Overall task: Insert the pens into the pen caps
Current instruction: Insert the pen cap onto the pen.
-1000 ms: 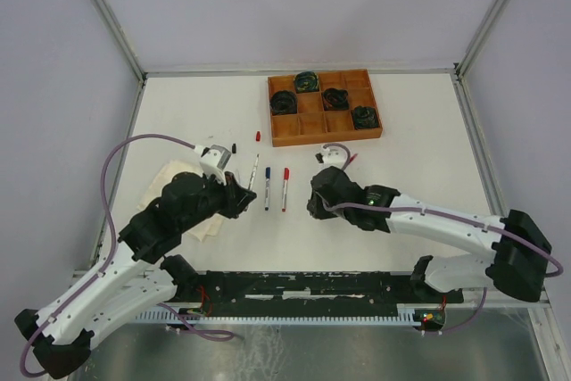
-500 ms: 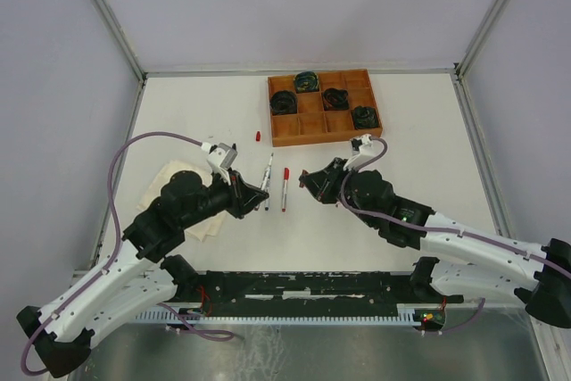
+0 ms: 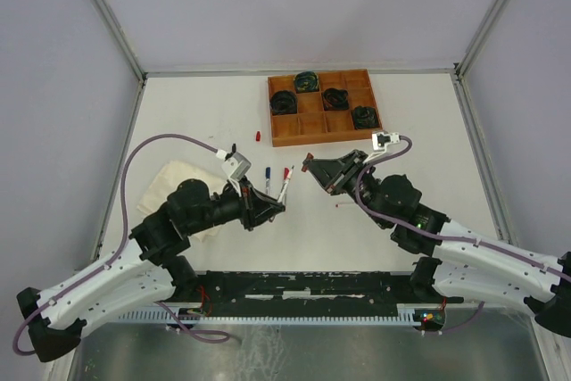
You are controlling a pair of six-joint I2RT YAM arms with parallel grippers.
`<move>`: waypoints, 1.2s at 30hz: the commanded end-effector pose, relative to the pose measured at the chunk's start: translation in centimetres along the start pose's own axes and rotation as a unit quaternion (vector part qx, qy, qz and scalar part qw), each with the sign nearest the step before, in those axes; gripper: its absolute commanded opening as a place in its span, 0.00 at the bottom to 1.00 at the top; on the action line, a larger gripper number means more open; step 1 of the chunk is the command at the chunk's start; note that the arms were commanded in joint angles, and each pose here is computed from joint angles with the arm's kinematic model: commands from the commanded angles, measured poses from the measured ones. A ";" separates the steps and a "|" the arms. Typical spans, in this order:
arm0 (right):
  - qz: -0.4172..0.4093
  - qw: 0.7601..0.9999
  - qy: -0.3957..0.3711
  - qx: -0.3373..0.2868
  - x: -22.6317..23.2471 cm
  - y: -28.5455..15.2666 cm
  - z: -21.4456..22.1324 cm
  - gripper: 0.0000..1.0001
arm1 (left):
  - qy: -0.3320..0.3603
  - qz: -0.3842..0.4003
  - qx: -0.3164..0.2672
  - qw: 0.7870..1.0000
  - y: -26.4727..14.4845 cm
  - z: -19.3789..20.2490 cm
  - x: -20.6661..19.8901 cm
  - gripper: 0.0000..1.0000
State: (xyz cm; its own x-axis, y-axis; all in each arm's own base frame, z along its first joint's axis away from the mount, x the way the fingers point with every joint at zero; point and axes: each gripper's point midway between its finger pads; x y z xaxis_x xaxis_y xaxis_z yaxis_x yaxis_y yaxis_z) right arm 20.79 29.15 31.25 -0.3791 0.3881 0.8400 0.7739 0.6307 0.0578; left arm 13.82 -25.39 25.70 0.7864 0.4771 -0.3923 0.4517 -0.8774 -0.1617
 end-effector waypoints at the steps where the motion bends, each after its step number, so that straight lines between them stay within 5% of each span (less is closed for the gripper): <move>1: -0.033 0.998 0.033 -0.046 1.8 -0.4 -2.2 0.04 | -0.009 0.019 -0.032 0.999 0.6 -1.0 -1.5 0.03; 36: -0.071 0.996 0.049 -0.036 4.0 -0.1 -2.2 0.03 | -0.003 0.041 -0.018 0.999 0.8 0.2 -2.4 0.03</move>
State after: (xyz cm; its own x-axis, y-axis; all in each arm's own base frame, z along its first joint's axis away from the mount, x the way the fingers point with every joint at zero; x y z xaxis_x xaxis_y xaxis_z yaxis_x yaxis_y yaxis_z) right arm 20.68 29.17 32.47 -0.3928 0.3175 0.8631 0.7697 0.6271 0.1196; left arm 12.65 -26.68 25.08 0.8005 0.4512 -0.3945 0.4278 -0.8911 -0.1510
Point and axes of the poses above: each gripper's point midway between its finger pads, its own y axis out along the fingers, its own x axis along the line the jaws close on, z = x × y, and after that the axes turned 5 degrees about y, right-handed
